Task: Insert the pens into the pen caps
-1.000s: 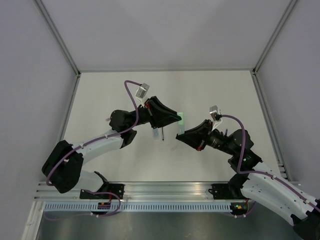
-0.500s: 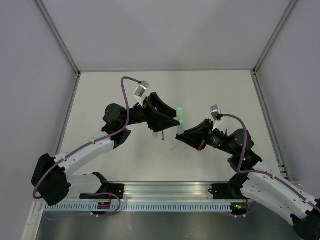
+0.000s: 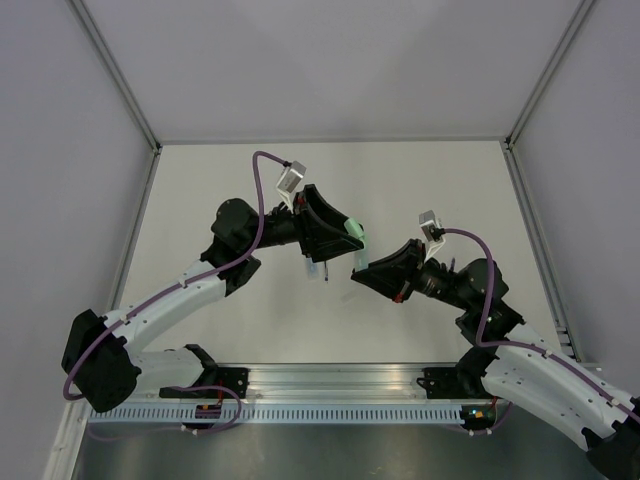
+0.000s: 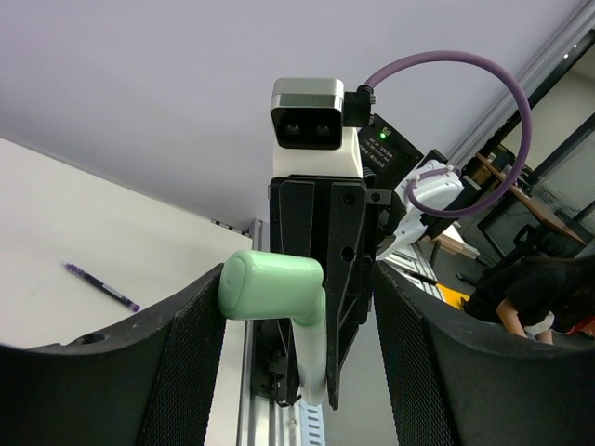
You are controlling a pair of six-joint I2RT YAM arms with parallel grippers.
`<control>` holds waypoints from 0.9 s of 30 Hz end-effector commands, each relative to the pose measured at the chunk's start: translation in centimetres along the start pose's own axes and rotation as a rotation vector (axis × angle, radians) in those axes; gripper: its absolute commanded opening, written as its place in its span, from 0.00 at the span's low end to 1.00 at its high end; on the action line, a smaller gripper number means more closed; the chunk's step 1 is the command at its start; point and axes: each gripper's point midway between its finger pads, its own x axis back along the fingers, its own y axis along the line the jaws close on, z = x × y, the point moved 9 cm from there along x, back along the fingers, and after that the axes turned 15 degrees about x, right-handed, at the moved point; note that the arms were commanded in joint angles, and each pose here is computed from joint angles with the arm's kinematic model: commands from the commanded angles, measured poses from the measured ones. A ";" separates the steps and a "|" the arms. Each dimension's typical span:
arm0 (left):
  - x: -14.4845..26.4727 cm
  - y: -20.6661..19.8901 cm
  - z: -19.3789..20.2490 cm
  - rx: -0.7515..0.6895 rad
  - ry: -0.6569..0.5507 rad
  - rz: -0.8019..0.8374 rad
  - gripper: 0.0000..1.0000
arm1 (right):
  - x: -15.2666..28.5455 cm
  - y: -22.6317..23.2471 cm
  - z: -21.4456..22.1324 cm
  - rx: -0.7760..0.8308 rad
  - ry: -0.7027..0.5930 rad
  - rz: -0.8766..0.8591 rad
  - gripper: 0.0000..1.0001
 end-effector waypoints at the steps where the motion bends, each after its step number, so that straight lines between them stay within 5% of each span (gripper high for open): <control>1: 0.0 -0.6 -0.2 -0.059 -0.001 0.021 0.67 | -0.1 0.6 -1.0 0.022 -0.033 -0.028 0.00; 27: 0.2 -1.9 -0.1 -0.082 0.068 -0.017 0.64 | -0.4 0.1 -0.1 -0.002 0.013 0.000 0.00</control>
